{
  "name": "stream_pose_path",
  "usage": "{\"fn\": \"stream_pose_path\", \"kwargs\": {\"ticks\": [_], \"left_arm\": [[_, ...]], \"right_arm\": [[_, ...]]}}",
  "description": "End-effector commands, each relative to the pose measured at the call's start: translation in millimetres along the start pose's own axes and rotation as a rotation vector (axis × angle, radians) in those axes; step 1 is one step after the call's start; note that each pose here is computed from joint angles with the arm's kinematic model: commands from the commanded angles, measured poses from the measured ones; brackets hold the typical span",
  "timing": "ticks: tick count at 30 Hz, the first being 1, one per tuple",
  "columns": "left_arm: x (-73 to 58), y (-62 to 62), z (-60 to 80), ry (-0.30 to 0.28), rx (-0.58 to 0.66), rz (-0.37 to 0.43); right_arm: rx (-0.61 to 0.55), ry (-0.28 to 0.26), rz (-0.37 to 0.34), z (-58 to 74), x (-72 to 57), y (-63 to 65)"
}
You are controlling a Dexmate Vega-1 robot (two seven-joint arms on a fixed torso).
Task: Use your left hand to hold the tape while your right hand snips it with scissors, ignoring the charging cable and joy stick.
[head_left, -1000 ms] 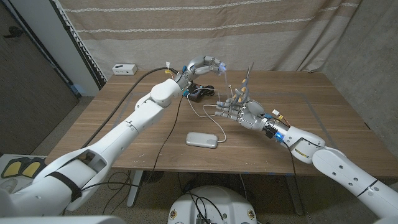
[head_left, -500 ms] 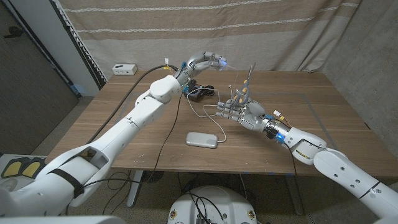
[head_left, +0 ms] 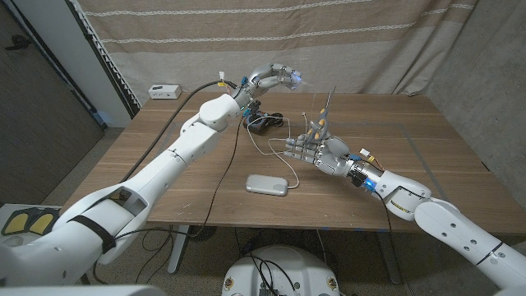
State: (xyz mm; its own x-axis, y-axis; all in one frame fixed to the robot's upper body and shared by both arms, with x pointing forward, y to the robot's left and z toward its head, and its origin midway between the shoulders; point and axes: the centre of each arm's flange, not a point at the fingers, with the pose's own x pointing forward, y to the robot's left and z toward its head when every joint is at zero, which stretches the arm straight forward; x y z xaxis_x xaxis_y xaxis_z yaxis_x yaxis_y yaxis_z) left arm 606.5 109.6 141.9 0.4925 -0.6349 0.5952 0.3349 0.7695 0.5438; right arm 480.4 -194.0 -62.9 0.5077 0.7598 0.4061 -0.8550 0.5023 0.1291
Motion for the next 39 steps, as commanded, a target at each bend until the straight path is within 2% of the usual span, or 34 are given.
{"fn": "stream_pose_path", "kwargs": {"ticks": [1, 17, 32, 39], "left_arm": [[8.9, 6.9, 6.8, 0.002, 0.007, -0.03], [10.5, 10.8, 22.5, -0.039, 0.076, -0.038], [11.7, 3.6, 42.6, -0.127, 0.279, -0.018], [14.9, 7.0, 48.7, -0.145, 0.319, -0.007]], "right_arm": [[0.005, 0.012, 0.023, -2.3, 2.7, 3.2], [0.008, 0.03, 0.044, -4.6, 7.7, 3.7], [0.022, 0.046, 0.06, -10.0, 10.9, 5.1], [0.034, 0.058, 0.077, -15.0, 13.4, 6.8]]}}
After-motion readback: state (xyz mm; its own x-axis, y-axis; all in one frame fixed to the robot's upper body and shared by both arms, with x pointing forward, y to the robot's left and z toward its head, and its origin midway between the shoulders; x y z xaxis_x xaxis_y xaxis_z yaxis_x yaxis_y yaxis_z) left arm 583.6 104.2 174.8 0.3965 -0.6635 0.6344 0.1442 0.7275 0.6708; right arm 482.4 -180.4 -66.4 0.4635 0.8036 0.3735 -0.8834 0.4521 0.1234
